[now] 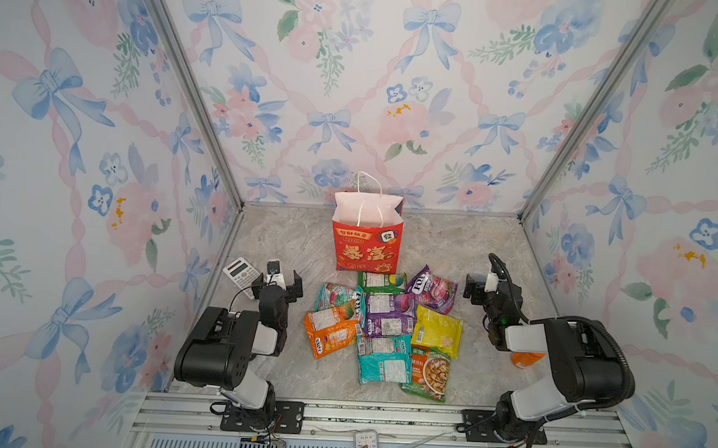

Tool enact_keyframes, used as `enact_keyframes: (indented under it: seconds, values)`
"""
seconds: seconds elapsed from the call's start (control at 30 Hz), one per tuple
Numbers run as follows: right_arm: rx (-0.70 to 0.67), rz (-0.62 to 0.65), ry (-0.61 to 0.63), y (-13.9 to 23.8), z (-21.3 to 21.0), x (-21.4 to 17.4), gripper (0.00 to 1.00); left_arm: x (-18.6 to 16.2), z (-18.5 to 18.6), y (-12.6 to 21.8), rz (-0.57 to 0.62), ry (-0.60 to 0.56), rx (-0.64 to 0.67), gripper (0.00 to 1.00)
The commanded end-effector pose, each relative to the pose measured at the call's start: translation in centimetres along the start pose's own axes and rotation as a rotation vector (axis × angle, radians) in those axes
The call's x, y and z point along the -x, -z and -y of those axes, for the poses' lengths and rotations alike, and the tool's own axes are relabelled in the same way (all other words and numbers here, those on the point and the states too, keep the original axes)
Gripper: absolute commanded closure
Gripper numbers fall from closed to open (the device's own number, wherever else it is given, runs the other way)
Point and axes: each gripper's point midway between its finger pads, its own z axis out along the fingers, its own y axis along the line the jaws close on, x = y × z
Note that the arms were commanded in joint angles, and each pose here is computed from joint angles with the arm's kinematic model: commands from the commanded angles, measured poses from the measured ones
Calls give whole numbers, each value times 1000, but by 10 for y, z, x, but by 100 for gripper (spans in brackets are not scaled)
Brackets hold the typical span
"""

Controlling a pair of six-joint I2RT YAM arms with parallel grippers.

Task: Place the snacks into the paper bag

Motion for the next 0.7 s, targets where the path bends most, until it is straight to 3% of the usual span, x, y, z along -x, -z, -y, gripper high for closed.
enact_keyframes:
  seconds: [0.0,0.67]
  values:
    - [14,17,-14,0,-3,8,3,6,-1,-2,17,13,11,2]
    - [13,17,-15,0,-3,8,4,6,-1,-2,17,14,9,2]
